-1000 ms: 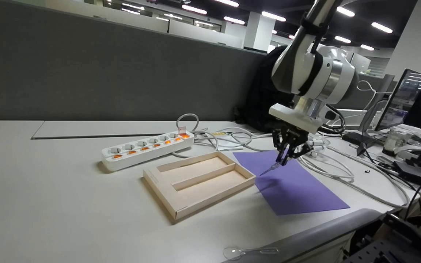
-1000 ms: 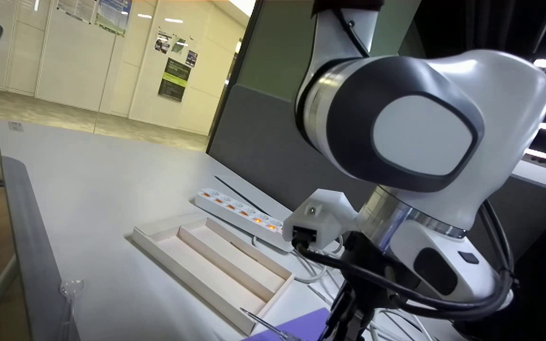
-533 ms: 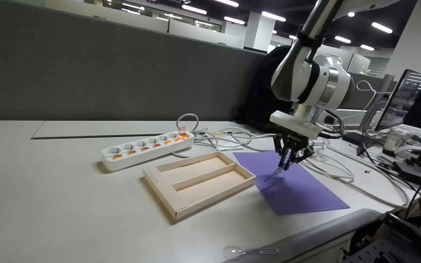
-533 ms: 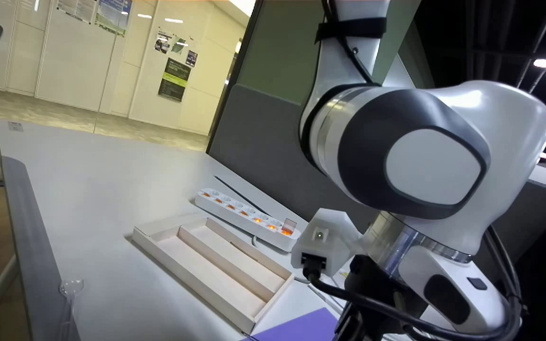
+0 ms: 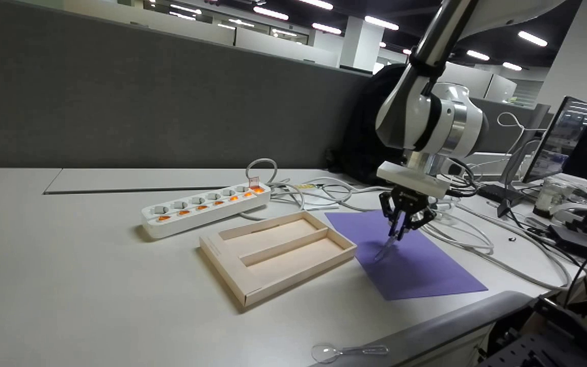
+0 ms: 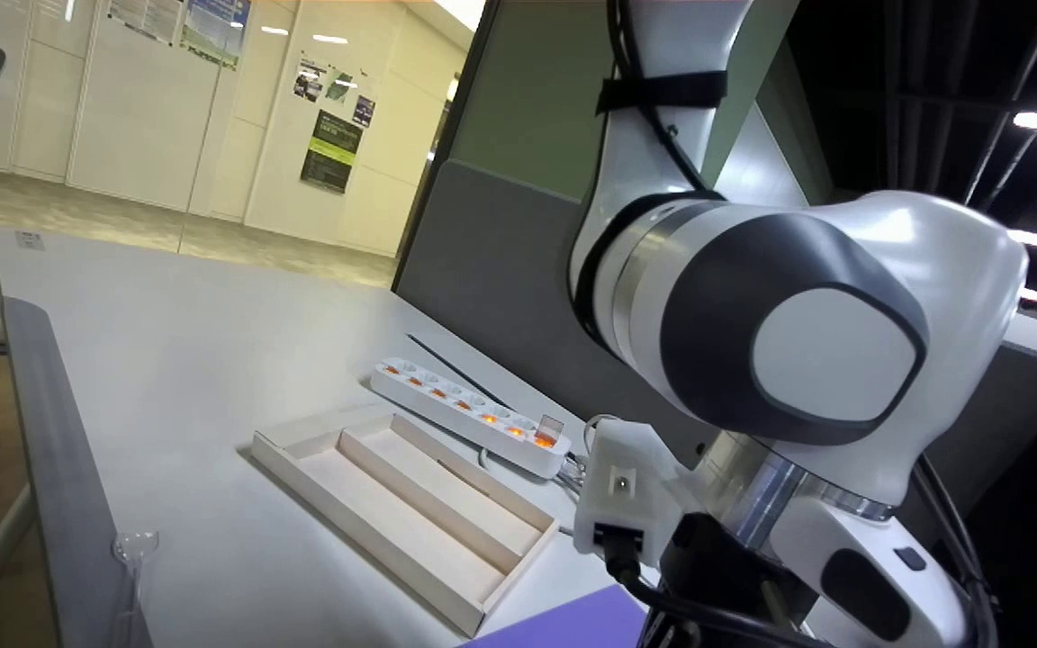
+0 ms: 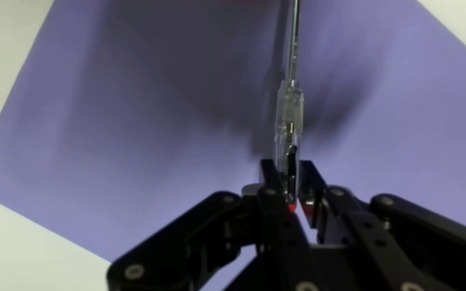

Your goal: Remove the screwdriver from the tray and put it on the table

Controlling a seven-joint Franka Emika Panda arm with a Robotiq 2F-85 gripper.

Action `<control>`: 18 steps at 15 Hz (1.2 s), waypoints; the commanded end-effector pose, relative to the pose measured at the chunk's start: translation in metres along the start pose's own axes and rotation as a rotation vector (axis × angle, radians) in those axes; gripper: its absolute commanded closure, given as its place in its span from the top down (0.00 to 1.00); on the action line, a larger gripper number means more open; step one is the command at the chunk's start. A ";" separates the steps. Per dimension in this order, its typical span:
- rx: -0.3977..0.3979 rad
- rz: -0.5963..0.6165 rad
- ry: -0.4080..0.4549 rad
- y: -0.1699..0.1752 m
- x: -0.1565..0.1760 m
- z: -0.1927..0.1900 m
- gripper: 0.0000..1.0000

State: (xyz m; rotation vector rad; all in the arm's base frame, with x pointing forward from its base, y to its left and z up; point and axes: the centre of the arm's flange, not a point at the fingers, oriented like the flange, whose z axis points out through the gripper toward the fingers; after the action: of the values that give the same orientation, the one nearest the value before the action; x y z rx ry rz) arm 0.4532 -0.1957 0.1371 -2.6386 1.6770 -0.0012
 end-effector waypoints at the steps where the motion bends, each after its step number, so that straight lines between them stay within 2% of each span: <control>1: -0.007 -0.065 0.007 -0.014 0.010 0.003 0.04; 11: 0.000 -0.121 -0.023 -0.023 0.016 0.019 0.04; 12: -0.001 -0.123 -0.027 -0.023 0.016 0.019 0.07; 13: -0.002 -0.123 -0.030 -0.023 0.017 0.019 0.29; 14: -0.003 -0.123 -0.033 -0.023 0.017 0.019 0.44; 18: -0.008 -0.123 -0.042 -0.024 0.016 0.019 0.70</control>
State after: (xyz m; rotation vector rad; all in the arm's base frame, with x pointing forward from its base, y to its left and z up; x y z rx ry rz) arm 0.4749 -0.1954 0.1188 -2.7350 1.5101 0.0410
